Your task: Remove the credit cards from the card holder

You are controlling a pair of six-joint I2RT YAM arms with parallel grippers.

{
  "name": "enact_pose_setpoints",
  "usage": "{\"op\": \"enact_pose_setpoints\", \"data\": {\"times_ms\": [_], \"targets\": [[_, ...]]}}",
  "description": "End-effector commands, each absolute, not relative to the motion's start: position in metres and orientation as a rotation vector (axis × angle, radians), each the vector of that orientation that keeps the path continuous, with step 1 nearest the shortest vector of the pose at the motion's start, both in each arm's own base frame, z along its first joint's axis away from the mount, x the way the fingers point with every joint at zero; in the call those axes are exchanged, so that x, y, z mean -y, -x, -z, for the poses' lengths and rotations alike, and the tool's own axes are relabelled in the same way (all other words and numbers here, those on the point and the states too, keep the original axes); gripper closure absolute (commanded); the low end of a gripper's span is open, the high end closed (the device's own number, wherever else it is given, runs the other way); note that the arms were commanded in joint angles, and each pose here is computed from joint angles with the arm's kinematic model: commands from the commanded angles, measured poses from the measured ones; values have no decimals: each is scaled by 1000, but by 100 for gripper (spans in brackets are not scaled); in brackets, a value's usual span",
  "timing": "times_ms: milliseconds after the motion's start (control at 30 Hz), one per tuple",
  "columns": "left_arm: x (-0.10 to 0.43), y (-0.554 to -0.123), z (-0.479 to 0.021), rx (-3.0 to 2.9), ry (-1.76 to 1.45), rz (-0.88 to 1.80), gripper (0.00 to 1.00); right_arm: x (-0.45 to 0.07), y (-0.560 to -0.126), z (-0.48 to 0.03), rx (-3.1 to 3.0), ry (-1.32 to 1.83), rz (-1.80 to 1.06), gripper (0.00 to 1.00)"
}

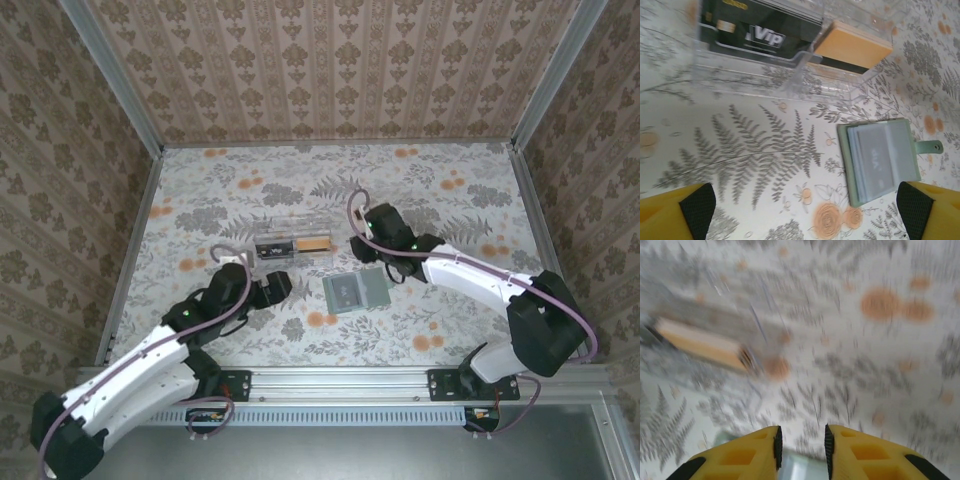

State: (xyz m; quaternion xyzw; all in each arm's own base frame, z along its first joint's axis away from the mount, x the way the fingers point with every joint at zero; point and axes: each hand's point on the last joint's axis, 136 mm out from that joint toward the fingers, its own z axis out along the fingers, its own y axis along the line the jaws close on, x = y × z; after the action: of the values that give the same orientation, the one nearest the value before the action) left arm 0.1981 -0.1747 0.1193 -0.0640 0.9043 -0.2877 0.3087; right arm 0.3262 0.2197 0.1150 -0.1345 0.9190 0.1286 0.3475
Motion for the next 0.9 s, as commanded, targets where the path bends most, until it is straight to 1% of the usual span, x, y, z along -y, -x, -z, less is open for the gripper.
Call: {"op": "enact_pose_setpoints", "data": {"times_ms": [0, 167, 233, 367, 433, 600, 767, 867], "targets": [[211, -206, -133, -2342, 147, 931, 7, -215, -302, -95, -2464, 202, -454, 68], [247, -213, -121, -2412, 82, 910, 15, -195, -281, -70, -2509, 114, -455, 70], [260, -215, -116, -2435, 64, 906, 16, -187, -275, -63, -2524, 97, -443, 71], [281, -220, -107, -2470, 28, 901, 22, -173, -269, -47, -2543, 58, -417, 74], [290, -221, -101, -2490, 13, 901, 24, -167, -268, -39, -2562, 35, -421, 78], [305, -222, -89, -2535, -11, 893, 30, -164, -266, -30, -2570, 12, -427, 78], [312, -223, -78, -2571, -18, 885, 30, -162, -262, -16, -2612, -5, -417, 81], [316, -223, -74, -2587, -24, 897, 31, -166, -259, -14, -2617, -20, -458, 81]]}}
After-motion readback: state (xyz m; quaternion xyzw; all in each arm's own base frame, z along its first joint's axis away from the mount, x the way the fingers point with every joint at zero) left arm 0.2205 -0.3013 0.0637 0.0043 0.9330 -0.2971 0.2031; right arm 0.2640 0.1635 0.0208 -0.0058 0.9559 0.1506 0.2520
